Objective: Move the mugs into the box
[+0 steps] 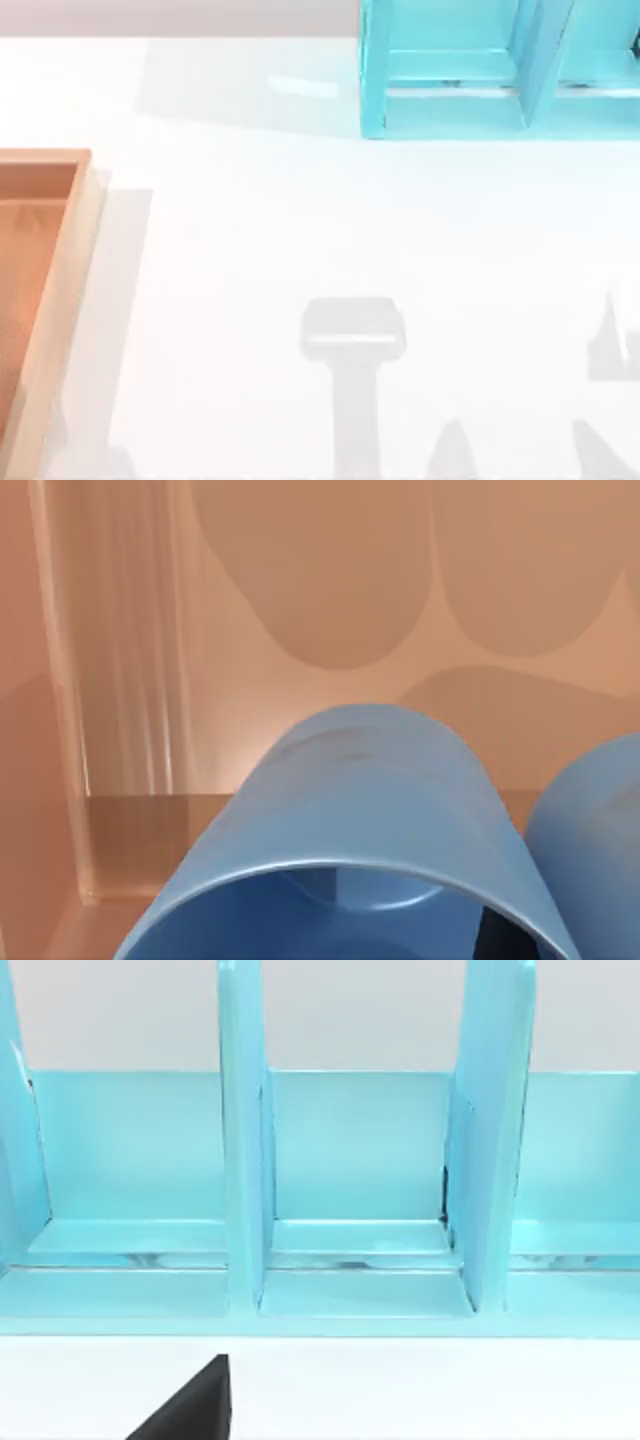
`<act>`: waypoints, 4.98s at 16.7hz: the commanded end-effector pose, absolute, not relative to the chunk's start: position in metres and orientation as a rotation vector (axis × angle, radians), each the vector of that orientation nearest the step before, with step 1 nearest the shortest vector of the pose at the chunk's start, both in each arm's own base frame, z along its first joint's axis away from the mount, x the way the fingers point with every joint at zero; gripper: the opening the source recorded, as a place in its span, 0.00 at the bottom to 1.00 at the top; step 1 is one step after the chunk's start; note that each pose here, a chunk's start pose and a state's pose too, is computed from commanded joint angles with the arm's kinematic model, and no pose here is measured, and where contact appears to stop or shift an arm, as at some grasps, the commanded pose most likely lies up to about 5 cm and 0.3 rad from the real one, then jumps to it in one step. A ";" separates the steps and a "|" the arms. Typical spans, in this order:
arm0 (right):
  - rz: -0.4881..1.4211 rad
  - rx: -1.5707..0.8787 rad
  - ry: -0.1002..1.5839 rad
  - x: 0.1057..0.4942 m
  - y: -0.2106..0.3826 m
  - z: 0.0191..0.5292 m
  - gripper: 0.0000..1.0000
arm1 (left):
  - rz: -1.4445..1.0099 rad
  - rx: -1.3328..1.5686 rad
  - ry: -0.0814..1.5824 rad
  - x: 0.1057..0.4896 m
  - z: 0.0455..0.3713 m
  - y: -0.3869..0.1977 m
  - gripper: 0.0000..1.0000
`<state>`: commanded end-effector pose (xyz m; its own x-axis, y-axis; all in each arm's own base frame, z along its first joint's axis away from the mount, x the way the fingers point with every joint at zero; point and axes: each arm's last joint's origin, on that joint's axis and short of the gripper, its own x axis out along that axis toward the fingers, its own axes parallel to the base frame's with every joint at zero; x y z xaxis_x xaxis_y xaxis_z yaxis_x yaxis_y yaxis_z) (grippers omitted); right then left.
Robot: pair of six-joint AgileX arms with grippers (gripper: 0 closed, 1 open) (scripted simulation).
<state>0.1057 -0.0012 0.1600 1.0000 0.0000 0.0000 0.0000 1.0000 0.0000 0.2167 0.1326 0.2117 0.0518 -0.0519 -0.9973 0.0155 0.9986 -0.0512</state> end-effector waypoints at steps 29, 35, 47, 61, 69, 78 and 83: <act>0.000 0.000 0.000 0.106 -0.001 0.160 1.00 | -0.050 -0.033 1.525 0.220 0.286 0.136 1.00; 0.000 0.000 0.000 0.106 -0.001 0.160 1.00 | -0.051 -0.030 1.518 0.217 0.312 0.133 1.00; 0.000 0.000 0.000 0.106 -0.001 0.160 1.00 | -0.166 0.190 1.565 0.217 0.246 0.118 1.00; 0.000 0.000 0.000 0.106 -0.001 0.160 1.00 | -0.159 0.201 1.550 0.221 0.166 0.121 1.00; 0.000 0.000 0.000 0.106 -0.001 0.160 1.00 | -0.168 0.193 1.565 0.217 0.146 0.119 0.92; 0.000 0.000 0.000 0.106 -0.001 0.160 1.00 | -0.168 0.193 1.565 0.217 0.146 0.119 0.25; 0.000 0.000 0.000 0.106 -0.001 0.160 1.00 | -0.168 0.193 1.565 0.217 0.146 0.119 0.00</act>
<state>0.1057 -0.0012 0.1600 1.0000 0.0000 0.0000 0.0000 1.0000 0.0000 0.2173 0.1193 0.1456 -0.0001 0.0159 -0.9999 0.2279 0.9736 0.0154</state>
